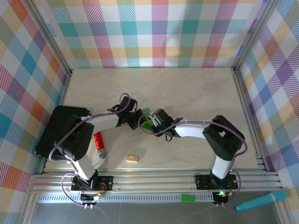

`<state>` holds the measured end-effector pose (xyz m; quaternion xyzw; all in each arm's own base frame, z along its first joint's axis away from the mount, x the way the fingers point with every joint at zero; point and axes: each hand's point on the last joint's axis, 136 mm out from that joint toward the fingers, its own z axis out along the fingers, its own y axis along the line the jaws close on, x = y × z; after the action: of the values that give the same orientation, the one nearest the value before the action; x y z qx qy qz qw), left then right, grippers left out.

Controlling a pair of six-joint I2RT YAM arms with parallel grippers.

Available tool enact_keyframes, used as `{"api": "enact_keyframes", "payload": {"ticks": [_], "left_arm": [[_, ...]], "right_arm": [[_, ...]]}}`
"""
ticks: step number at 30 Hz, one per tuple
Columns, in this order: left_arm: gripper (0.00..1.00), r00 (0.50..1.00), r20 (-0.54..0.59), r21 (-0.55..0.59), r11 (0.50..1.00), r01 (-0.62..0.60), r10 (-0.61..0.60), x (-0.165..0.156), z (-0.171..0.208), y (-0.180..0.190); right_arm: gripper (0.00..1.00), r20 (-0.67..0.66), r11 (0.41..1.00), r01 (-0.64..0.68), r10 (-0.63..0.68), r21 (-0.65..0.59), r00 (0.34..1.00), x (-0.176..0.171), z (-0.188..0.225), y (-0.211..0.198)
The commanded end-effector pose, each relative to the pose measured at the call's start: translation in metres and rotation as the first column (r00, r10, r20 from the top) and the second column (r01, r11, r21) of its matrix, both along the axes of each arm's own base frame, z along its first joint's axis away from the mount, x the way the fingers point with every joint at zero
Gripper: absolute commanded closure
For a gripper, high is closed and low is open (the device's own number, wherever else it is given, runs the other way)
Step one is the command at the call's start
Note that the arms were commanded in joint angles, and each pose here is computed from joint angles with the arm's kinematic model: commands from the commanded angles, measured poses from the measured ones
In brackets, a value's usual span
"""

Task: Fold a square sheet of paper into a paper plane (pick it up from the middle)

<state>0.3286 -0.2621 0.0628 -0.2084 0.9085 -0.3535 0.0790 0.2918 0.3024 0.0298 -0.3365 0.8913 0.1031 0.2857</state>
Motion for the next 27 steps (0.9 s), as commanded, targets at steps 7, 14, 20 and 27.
{"api": "enact_keyframes", "payload": {"ticks": [7, 14, 20, 27], "left_arm": [[0.96, 1.000, -0.003, 0.014, 1.000, 0.003, -0.003, 0.000, 0.004, 0.000], [0.77, 0.999, 0.026, 0.037, 0.999, -0.038, 0.038, 0.008, 0.014, 0.012], [0.62, 0.989, 0.079, 0.065, 0.990, -0.129, 0.124, 0.021, 0.031, 0.041], [0.57, 0.983, 0.080, 0.081, 0.982, -0.169, 0.163, 0.016, 0.029, 0.058]], "right_arm": [[0.72, 0.015, 0.999, -0.032, 0.032, 0.010, 0.999, -0.003, 0.006, 0.002], [0.76, -0.015, 0.998, -0.055, 0.056, 0.023, 0.998, -0.010, 0.002, 0.005], [0.74, -0.051, 0.997, -0.070, 0.072, 0.036, 0.996, -0.015, -0.004, 0.009], [0.69, -0.050, 0.997, -0.064, 0.066, 0.037, 0.997, -0.013, -0.001, 0.010]]}}
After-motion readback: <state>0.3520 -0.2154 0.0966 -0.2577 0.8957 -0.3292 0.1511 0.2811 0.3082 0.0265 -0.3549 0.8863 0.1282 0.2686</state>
